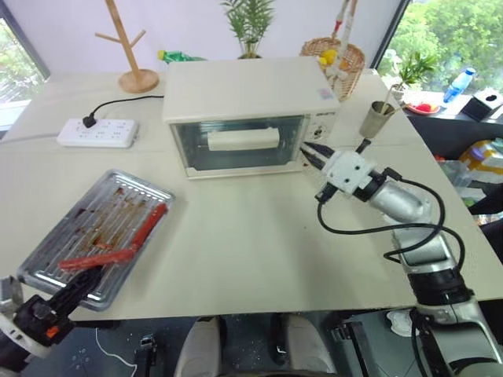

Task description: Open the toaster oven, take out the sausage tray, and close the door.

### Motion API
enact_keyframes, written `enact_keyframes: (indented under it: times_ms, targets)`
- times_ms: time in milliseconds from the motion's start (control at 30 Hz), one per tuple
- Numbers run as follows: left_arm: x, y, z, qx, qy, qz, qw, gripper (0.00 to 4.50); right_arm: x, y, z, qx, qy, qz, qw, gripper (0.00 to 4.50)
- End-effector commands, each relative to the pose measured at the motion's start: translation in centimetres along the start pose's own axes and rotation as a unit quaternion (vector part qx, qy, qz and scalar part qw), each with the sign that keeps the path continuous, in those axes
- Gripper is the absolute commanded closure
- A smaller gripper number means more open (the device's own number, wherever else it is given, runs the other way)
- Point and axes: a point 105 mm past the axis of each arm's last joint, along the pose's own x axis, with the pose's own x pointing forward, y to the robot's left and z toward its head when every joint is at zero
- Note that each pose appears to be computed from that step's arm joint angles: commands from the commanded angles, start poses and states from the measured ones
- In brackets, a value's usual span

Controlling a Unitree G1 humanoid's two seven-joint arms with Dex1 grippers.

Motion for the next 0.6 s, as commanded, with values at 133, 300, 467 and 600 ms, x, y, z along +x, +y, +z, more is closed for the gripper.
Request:
enact_keyframes:
  times_ms: [133,300,467,600]
  targets:
    - [2.3,-1.8,-1.6,0.004,0.120,-0.046,0.992,4.50,-4.4,5.4,2.4,0.150,0.008,0.203,0.968,1.20]
    - [5.3,-2.6,-1.9,0.010,0.206,-0.070,0.976,4.50,-8.3,6.7,3.3,0.230,0.053,0.281,0.930,0.04]
    - [9.1,-3.7,-3.0,0.024,0.301,-0.105,0.947,4.50,-10.3,6.4,3.3,0.249,0.091,0.270,0.926,0.04]
    - [12.0,-3.9,-3.3,0.033,0.349,-0.114,0.930,4.50,-10.7,6.2,3.7,0.254,0.099,0.239,0.932,0.04]
